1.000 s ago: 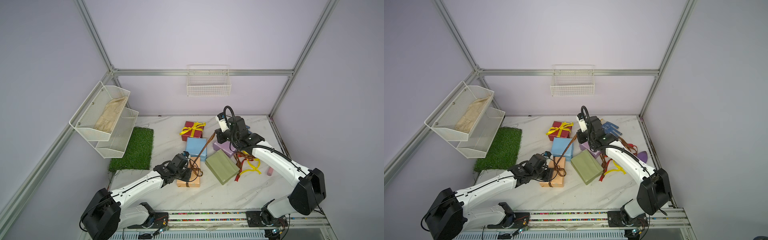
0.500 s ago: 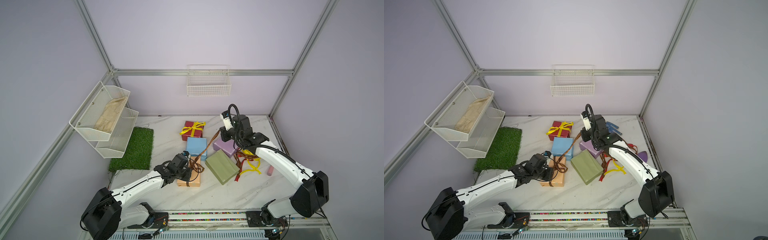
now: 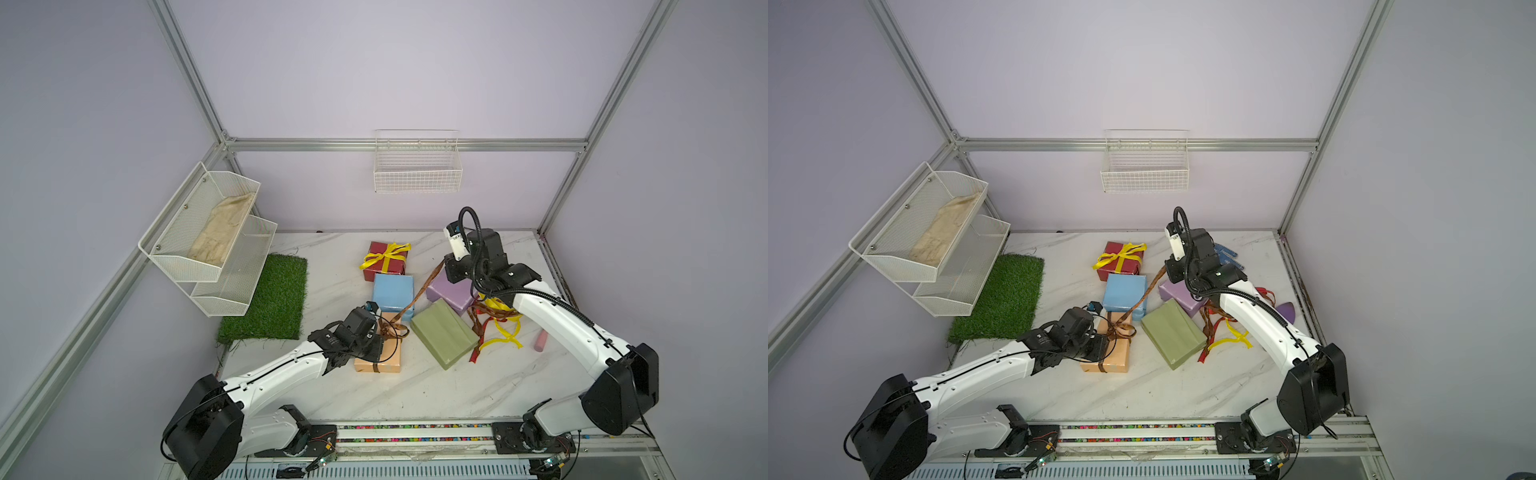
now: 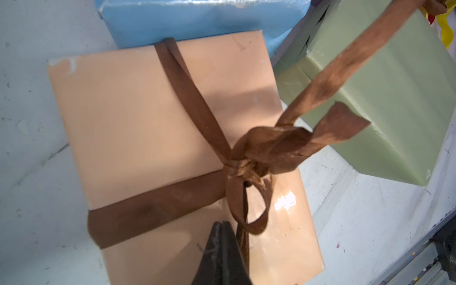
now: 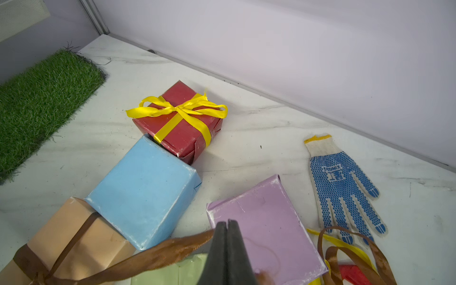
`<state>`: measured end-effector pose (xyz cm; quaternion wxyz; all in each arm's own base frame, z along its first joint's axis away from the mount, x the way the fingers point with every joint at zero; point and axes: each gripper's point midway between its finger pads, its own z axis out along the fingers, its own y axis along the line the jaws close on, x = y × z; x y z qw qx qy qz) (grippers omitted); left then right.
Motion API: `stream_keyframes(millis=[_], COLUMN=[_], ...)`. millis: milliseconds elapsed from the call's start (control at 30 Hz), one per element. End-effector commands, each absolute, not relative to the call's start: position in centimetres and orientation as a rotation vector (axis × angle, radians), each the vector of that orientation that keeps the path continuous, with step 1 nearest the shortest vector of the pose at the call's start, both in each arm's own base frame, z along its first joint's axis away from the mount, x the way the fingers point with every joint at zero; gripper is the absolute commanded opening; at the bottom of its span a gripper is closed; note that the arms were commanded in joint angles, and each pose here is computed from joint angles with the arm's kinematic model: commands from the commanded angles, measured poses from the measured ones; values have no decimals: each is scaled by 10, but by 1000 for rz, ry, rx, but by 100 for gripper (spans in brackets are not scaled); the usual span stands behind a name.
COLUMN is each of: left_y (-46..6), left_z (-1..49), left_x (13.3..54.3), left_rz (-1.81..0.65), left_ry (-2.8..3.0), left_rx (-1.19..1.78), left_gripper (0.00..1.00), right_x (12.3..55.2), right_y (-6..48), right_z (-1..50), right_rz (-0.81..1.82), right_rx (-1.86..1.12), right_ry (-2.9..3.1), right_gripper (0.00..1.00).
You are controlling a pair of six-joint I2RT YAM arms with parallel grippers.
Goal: Untie the ribbon bows on the gift boxes
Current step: Untie the ribbon from the gift box.
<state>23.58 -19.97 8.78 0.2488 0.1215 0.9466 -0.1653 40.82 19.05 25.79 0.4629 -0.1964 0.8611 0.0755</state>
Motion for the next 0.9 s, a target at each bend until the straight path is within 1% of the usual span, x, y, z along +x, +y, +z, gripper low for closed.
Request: stream_keyframes(millis=[0,33,67,133,200,233,367,467,567,733,867], left_y=[-190,-191,-191,-191,-191,-191,-196,-204,-212,-223,-224], left_z=[103,108,114,125,134,137,148,150,148,139,131], left_x=[240,243,245,250,254,255,258,257,258,257,259], left_rz=[-383,-385,-386,-392,-404,-410,-449,-506,-544,-590,-587], left_ry=[2584,2573,2563,2546,2536,2533,2509,2509,2515,2549,2567], left_rx=[321,323,322,324,323,325,329,352,367,400,400], left_gripper=[0,2,5,7,12,14,33,39,41,41,39], right_x=[402,401,399,395,390,389,381,375,373,370,359], right_y=[178,177,176,179,184,184,195,203,203,199,212], right_z=[220,212,204,191,183,181,186,194,201,207,211], right_rz=[141,138,138,161,199,202,296,369,382,369,483], right_rx=[-466,-460,-456,-466,-473,-481,-516,-536,-537,-529,-569], right_ry=[2258,2288,2321,2376,2419,2427,2416,2381,2363,2358,2339], right_gripper=[0,0,3,15,32,37,50,61,65,66,66])
